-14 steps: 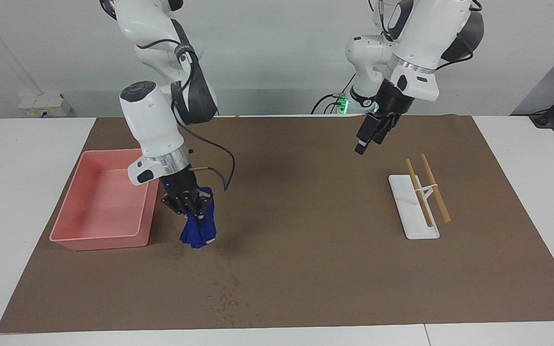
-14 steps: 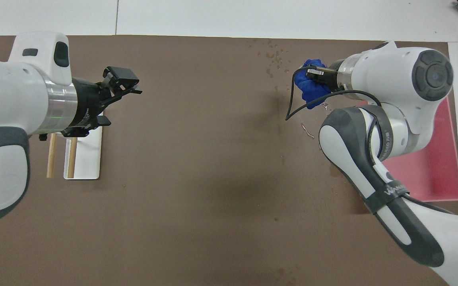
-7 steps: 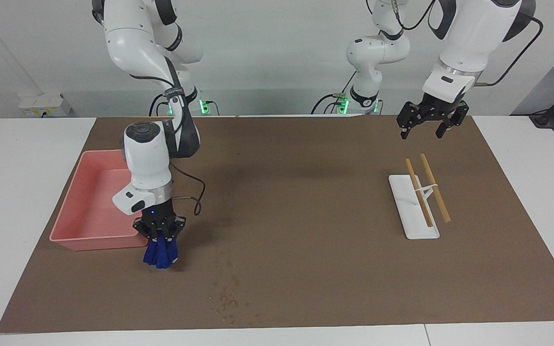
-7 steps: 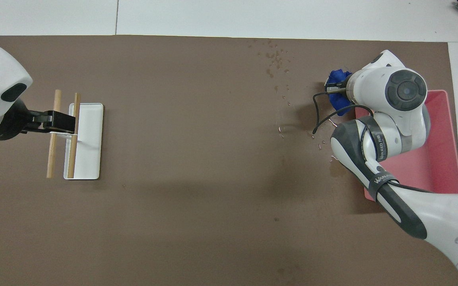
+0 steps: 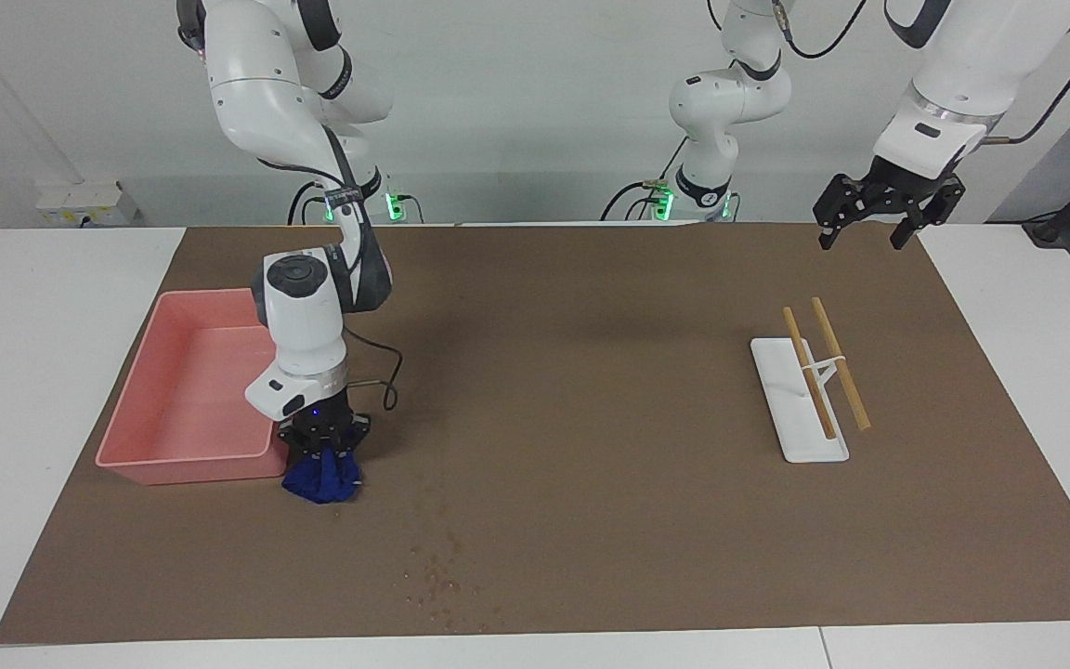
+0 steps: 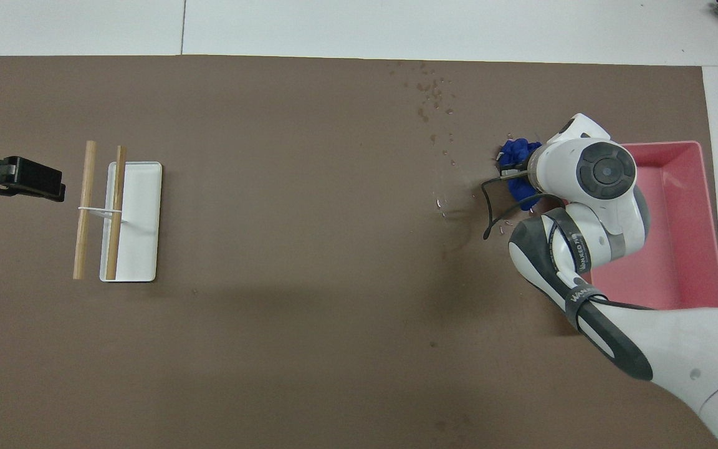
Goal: Wipe water with towel using both arms
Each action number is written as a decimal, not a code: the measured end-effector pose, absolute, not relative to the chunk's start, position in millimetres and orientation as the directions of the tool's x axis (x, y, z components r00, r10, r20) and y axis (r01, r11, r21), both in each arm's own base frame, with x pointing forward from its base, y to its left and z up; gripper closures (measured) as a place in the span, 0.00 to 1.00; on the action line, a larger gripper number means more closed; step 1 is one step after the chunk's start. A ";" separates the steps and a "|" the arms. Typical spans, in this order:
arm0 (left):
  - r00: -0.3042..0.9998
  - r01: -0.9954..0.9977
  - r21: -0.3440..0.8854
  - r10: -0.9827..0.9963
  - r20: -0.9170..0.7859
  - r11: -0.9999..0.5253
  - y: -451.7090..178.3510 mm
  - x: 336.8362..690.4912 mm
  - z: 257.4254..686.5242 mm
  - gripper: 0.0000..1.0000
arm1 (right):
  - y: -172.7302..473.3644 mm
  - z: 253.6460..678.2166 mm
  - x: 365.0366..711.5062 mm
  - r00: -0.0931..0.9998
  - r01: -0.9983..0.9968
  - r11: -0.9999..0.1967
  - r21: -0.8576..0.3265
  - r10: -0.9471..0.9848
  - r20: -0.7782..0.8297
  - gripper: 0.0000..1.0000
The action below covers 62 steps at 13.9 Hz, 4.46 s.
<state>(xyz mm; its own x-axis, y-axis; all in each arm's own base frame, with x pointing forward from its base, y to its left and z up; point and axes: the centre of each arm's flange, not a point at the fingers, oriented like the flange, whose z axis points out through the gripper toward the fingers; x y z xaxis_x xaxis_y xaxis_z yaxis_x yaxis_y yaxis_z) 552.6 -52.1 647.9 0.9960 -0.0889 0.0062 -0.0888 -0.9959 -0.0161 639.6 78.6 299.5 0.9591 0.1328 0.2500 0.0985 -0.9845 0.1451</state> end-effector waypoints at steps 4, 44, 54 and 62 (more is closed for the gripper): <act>0.997 -0.077 0.000 -0.077 0.003 -0.997 -50.3 552.5 647.2 0.00 | 96.7 300.6 607.6 0.986 0.133 -0.969 0.206 0.150 0.067 0.85; 0.994 -0.102 0.016 -0.102 -0.033 -0.995 -35.9 538.4 632.8 0.00 | -73.8 475.1 534.1 0.995 -0.041 -0.999 0.001 -0.040 0.091 0.85; 0.994 -0.102 0.016 -0.102 -0.033 -0.995 -35.9 538.4 632.6 0.00 | -121.2 332.1 542.9 0.980 0.142 -0.987 0.076 0.151 0.129 0.85; 0.994 -0.102 0.016 -0.102 -0.033 -0.995 -35.9 538.4 632.6 0.00 | -115.1 377.6 541.6 0.998 0.047 -0.998 0.037 0.046 -0.033 0.00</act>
<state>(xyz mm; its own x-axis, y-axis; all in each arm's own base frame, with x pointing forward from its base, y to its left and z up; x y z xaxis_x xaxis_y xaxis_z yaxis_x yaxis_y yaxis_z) 538.4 -35.9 632.6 0.9942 -0.1023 -0.0333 -0.1018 -0.9947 0.0157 541.6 -115.1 377.6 0.9984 0.0462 -0.0325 0.0475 -0.9982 0.0372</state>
